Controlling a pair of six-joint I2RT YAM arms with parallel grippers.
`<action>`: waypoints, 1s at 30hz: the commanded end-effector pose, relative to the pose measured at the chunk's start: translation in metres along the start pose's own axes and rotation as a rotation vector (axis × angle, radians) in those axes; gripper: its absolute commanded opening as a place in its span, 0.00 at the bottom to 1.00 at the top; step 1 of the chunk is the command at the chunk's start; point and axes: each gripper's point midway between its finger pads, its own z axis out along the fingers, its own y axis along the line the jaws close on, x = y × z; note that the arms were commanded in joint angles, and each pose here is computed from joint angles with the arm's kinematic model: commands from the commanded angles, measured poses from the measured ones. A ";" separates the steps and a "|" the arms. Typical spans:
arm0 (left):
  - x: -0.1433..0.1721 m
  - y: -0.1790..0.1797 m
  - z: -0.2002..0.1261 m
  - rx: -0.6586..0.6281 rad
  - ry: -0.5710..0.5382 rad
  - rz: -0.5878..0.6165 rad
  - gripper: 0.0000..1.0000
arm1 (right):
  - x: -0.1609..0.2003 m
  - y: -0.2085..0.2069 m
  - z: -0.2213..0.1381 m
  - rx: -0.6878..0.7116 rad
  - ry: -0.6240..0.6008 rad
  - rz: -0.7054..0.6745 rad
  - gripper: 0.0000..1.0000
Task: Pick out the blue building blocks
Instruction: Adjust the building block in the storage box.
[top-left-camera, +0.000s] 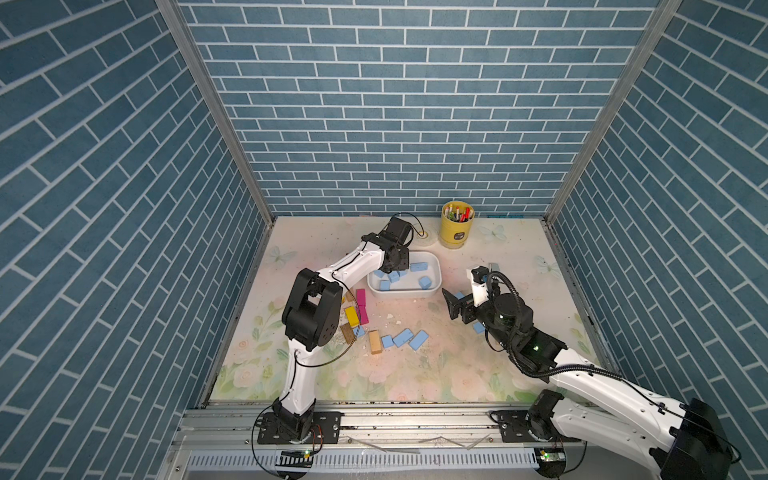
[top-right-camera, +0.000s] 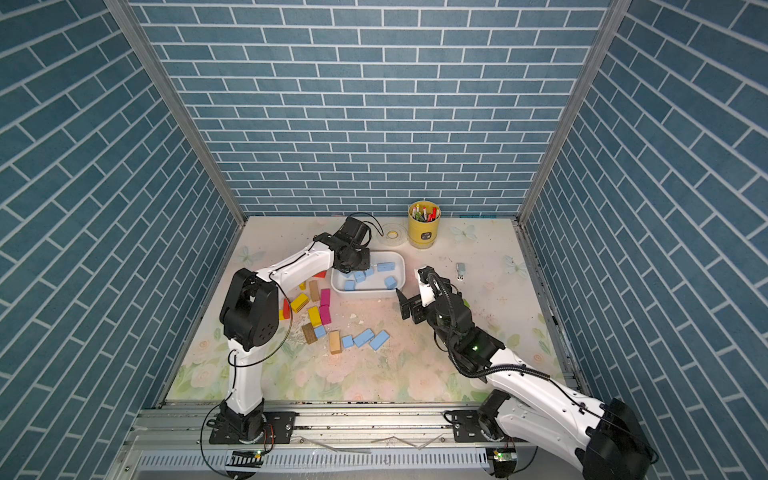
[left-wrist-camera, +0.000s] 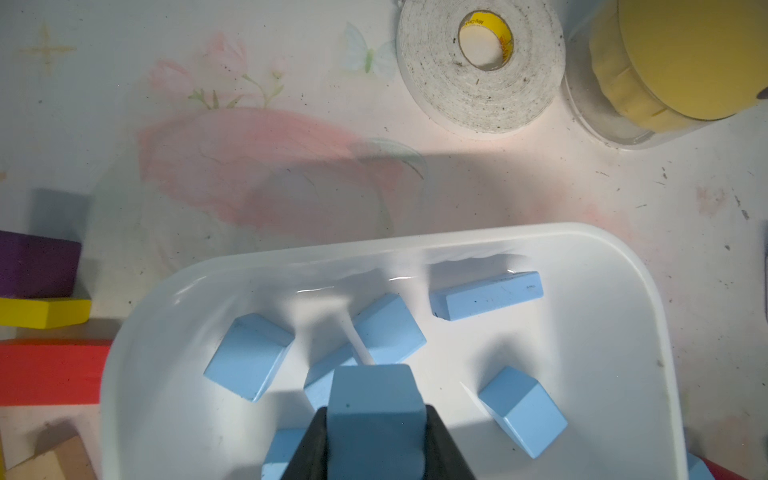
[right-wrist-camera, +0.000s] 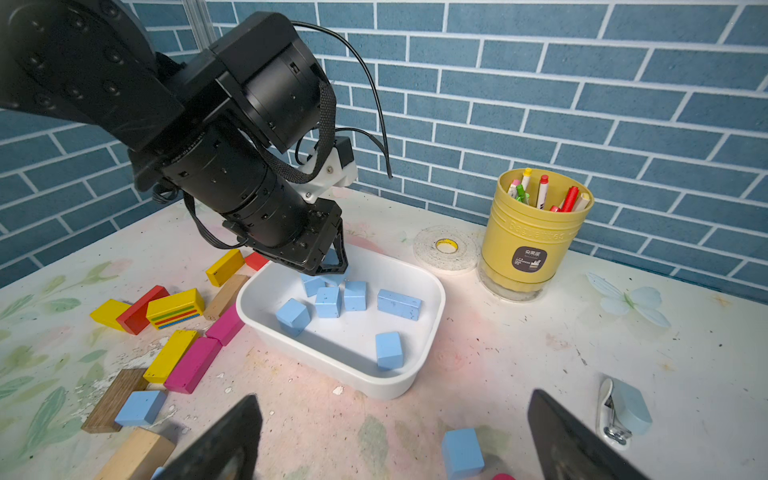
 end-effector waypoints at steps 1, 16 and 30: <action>0.000 0.015 0.014 -0.047 -0.005 -0.014 0.23 | -0.007 -0.001 -0.002 0.006 -0.027 -0.017 0.99; -0.002 0.027 0.034 -0.071 -0.014 -0.032 0.64 | -0.007 -0.001 -0.001 0.004 -0.024 -0.021 0.99; 0.001 0.023 -0.035 0.033 -0.082 -0.028 0.83 | -0.005 -0.001 0.000 0.003 -0.017 -0.023 0.99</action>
